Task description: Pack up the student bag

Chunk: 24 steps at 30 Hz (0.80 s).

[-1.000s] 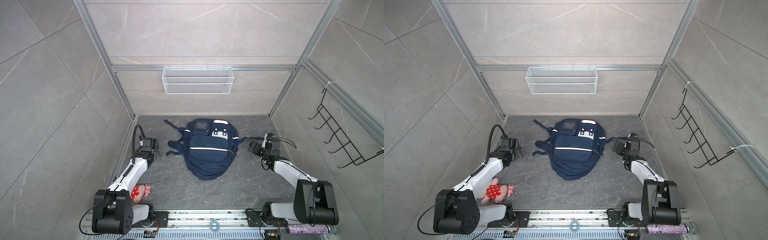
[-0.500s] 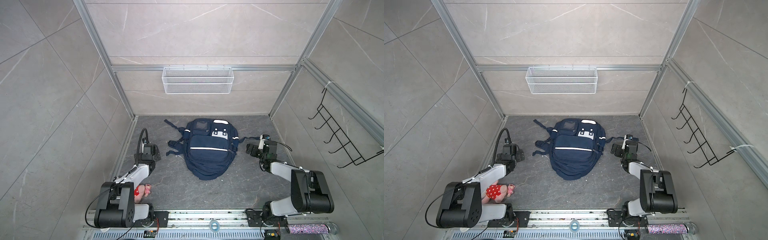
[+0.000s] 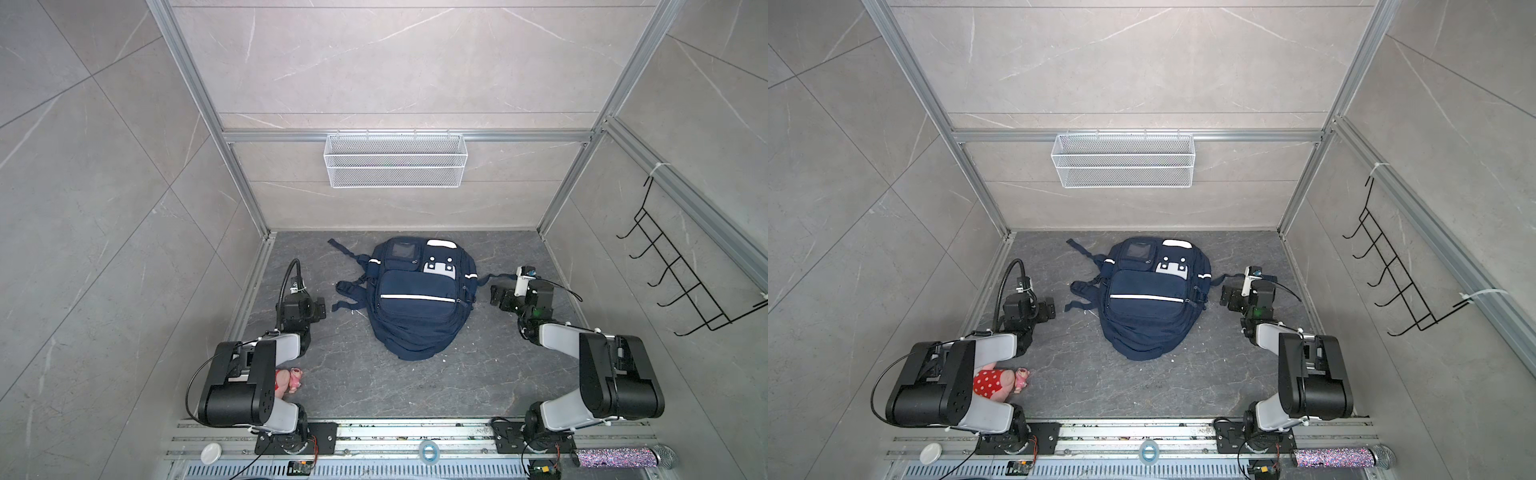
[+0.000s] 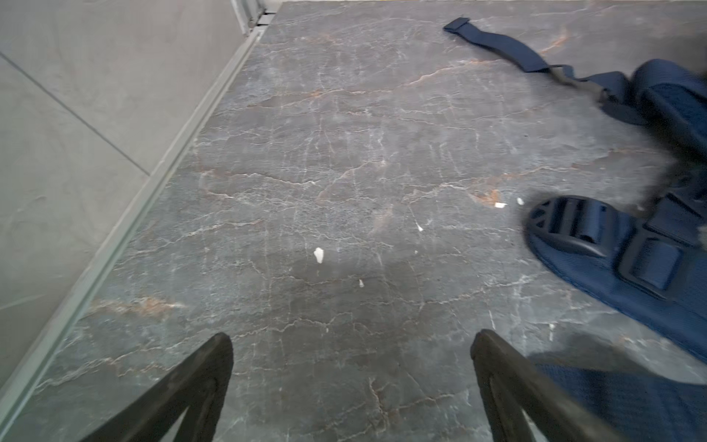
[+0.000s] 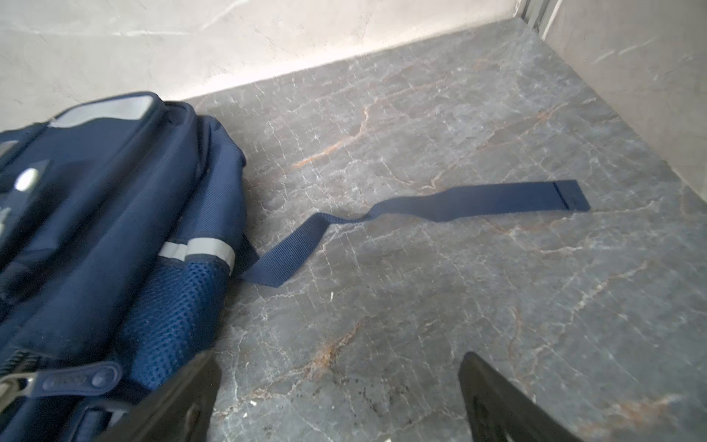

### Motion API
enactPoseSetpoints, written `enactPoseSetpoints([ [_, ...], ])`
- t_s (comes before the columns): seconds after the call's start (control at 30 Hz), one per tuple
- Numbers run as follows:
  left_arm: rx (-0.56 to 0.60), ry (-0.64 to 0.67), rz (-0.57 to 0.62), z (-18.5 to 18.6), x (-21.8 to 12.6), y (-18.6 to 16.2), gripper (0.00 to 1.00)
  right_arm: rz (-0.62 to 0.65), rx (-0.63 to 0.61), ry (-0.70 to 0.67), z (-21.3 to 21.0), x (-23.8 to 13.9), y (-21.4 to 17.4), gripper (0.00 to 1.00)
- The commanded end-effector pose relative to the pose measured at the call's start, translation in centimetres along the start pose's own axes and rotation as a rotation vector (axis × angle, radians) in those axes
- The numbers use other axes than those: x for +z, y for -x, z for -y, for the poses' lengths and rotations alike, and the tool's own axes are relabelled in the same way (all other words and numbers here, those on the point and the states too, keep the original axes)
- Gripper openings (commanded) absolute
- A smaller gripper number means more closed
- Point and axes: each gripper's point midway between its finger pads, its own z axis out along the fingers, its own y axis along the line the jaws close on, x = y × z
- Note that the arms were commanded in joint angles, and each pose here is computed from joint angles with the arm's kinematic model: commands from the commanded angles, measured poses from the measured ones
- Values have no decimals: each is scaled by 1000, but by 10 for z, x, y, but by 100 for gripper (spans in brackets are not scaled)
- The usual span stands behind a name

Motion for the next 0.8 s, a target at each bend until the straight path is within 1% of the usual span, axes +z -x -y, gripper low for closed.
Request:
enactPoseSetpoints([
  [0.0, -1, -92, 143, 8, -4, 18, 100, 88, -43, 50, -9, -12, 7, 100],
  [0.07, -10, -82, 133, 6, -3, 17, 100, 127, -70, 55, -14, -17, 5, 100],
  [0.1, -9, -77, 139, 5, -3, 18, 100, 147, -92, 26, -15, -19, 1, 100],
  [0.13, -9, -78, 131, 6, -3, 17, 100, 200, -110, -2, -16, -20, -4, 100],
  [0.17, -8, -75, 139, 5, -3, 18, 100, 246, -102, 10, -18, -21, 0, 100],
  [0.2, -9, -73, 137, 5, -3, 17, 100, 184, -109, -9, -15, -19, -5, 100],
  [0.23, -9, -68, 138, 4, -3, 18, 100, 178, -110, -17, -14, -19, -6, 100],
  [0.27, -8, -66, 142, 4, -4, 17, 100, 214, -105, -18, -14, -19, -2, 100],
  [0.33, -14, -48, 147, 1, -4, 18, 100, 177, -113, -23, -14, -18, -5, 100],
  [0.37, -14, -46, 147, 1, -5, 18, 100, 194, -121, -22, -16, -18, -3, 100],
  [0.43, -12, -47, 149, 1, -5, 18, 100, 166, -144, 18, -24, -15, -5, 100],
  [0.77, -15, -50, 142, 1, -4, 17, 100, 170, -150, 15, -25, -15, -5, 100],
])
